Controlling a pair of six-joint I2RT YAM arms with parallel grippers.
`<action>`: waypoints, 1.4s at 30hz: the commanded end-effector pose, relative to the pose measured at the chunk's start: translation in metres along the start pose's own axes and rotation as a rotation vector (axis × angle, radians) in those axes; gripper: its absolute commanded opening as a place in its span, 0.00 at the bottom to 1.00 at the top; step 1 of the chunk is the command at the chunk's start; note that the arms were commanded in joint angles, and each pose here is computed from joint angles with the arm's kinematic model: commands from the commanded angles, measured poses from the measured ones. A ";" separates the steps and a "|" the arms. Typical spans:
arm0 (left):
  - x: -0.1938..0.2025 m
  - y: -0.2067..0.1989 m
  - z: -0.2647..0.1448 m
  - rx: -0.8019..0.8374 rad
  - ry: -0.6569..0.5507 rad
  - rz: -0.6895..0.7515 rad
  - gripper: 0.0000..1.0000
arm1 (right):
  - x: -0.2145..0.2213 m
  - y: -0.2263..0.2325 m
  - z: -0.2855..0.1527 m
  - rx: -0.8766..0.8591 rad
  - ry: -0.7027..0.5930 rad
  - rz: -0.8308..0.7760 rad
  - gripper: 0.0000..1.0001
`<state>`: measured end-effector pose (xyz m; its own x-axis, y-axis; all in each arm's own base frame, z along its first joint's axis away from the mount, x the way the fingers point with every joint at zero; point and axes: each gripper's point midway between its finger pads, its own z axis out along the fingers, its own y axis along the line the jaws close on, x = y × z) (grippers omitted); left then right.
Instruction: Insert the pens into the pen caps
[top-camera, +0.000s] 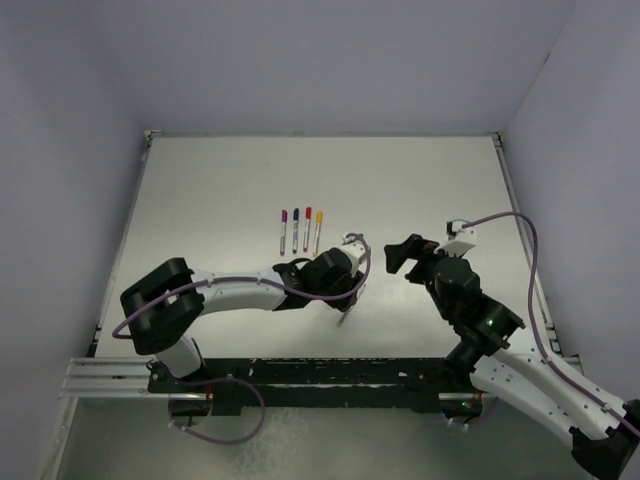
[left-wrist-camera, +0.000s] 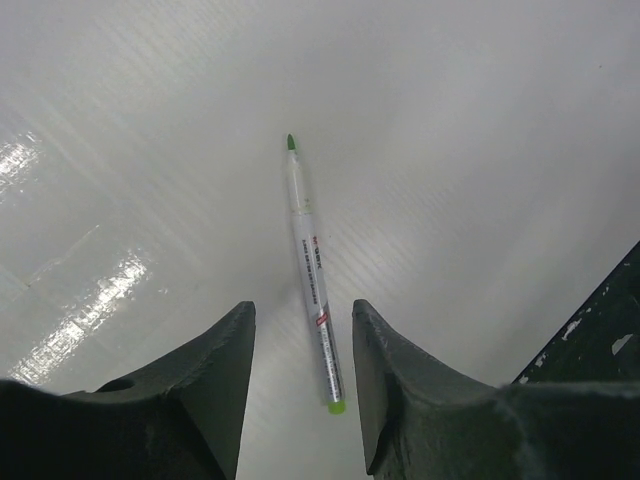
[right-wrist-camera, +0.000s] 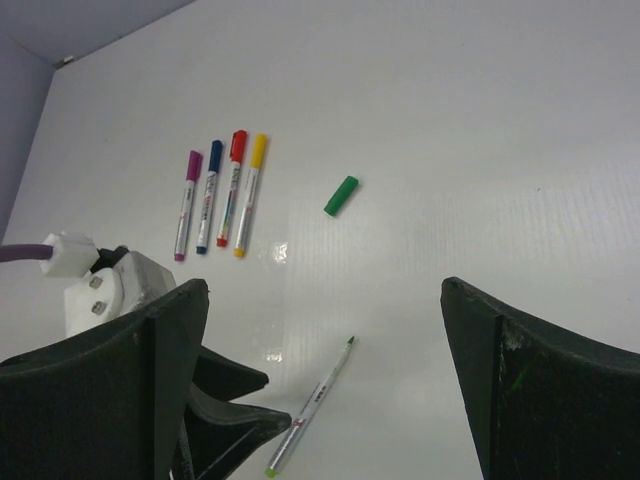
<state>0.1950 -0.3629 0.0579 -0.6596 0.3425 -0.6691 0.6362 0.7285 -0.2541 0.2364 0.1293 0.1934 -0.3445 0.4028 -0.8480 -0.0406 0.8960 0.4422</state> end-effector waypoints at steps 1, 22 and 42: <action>-0.012 -0.016 0.005 0.017 -0.042 0.021 0.47 | -0.024 -0.001 -0.005 0.018 -0.086 0.019 1.00; 0.028 0.009 0.025 -0.251 0.150 0.169 0.44 | -0.034 0.000 -0.009 0.012 -0.116 0.022 1.00; 0.104 0.045 0.013 -0.380 0.531 0.253 0.32 | -0.035 0.003 -0.008 0.006 -0.114 0.029 1.00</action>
<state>0.1894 -0.3456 0.0143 -0.6602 0.6084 -0.4404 0.6187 0.7730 0.1402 0.2375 0.1072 0.1984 -0.2837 0.3855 -0.8780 0.0176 0.9176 0.3972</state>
